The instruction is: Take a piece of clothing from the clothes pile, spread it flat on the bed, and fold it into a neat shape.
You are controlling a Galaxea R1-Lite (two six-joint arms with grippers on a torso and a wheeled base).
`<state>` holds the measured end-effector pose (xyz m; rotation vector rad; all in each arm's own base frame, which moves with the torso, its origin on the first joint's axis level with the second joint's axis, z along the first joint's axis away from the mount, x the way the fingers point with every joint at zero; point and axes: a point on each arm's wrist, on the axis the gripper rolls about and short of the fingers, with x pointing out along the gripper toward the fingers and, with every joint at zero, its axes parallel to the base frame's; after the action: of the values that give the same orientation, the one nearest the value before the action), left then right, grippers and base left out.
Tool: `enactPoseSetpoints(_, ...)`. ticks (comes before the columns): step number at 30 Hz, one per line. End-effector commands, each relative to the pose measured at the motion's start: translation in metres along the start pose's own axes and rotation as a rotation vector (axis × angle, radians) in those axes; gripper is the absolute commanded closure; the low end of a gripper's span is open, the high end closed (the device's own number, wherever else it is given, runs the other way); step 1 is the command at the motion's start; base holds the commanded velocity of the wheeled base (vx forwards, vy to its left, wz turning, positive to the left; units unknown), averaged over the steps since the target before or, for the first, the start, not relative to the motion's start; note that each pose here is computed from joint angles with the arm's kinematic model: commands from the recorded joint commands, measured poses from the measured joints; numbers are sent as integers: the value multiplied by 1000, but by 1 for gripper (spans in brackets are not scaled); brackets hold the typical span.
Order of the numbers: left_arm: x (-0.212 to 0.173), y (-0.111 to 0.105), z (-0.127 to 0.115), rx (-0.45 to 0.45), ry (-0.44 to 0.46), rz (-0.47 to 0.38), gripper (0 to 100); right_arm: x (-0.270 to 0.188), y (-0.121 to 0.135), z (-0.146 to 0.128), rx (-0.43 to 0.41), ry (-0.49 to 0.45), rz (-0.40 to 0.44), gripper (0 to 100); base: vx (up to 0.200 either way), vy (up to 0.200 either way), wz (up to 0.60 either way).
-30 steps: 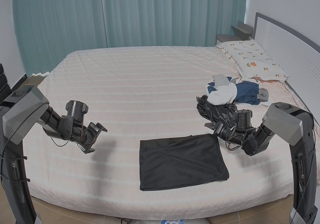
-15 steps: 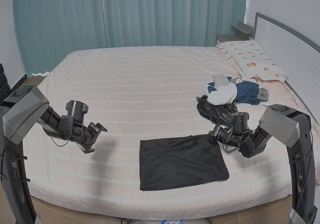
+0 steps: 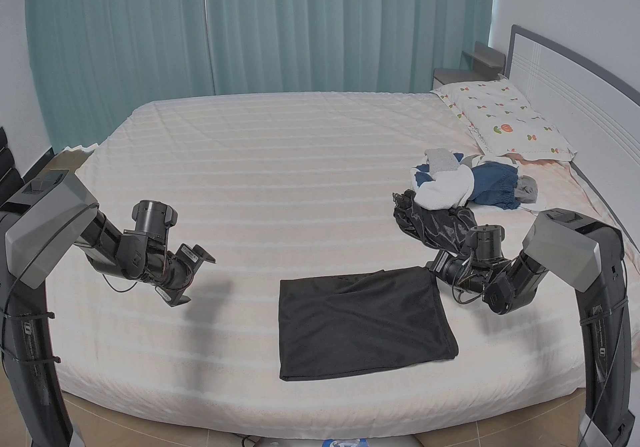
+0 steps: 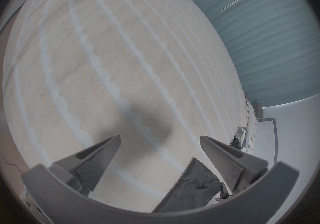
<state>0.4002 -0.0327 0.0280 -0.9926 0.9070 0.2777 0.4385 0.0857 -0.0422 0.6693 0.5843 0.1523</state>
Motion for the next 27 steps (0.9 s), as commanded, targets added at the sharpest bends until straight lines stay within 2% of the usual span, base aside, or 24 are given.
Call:
enactPoseSetpoints(1,0,0,0,-1,1,2,0,1,-4,2,10,-5,-7,100,0,0,0)
enactPoseSetpoints(13,0,0,0,-1,1,2,0,-1,-15,7,25,-21,-36,100,0,0,0)
enactPoseSetpoints(25,0,0,0,0,0,1,0,-2,-14,3,26,-16,-43,100,0,0,0)
enactPoseSetpoints(26,0,0,0,0,0,1,0,-4,-12,3,26,-14,-39,0,0,0,0)
enactPoseSetpoints(27,0,0,0,0,0,1,0,-7,-11,3,27,-13,-40,0,0,0,0)
